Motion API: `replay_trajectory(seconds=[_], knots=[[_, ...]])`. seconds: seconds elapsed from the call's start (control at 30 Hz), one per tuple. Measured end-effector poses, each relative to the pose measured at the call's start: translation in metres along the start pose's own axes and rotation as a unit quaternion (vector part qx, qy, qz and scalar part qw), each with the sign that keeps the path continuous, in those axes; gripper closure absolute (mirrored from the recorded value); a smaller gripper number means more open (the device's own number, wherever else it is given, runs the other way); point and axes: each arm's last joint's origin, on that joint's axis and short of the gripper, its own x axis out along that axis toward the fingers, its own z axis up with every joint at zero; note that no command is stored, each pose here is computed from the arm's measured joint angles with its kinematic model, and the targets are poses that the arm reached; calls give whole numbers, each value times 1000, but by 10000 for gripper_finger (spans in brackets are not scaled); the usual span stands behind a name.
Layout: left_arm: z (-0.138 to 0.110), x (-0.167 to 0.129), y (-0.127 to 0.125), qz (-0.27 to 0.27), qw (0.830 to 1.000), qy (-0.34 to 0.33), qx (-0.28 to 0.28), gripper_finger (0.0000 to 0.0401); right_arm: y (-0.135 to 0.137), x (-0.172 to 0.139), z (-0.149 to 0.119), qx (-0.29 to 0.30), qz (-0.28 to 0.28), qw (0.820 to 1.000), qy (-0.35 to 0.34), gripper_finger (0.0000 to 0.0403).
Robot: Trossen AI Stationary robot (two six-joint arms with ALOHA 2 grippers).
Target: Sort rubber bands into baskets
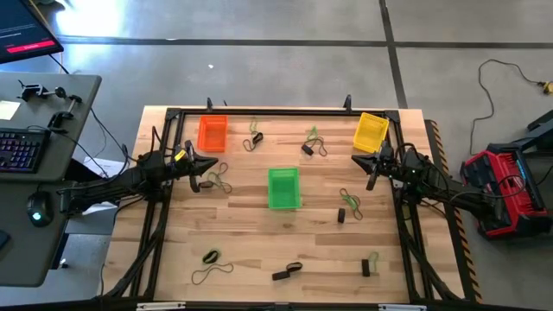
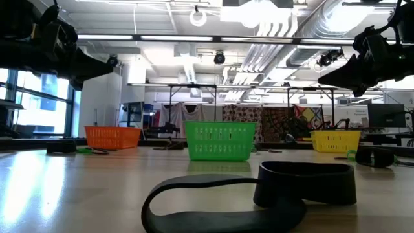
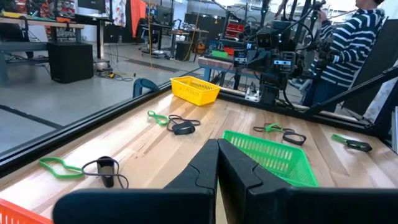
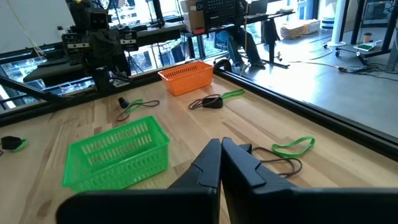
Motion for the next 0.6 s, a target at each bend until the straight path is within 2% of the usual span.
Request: replay_trajectory(seconds=[0.43,0.6], knots=[[0,0,0,0,1000,0,0,401,0,0,0,3,0,1000,0,402],[0,0,0,0,1000,0,0,401,0,0,0,110,0,994,0,402]])
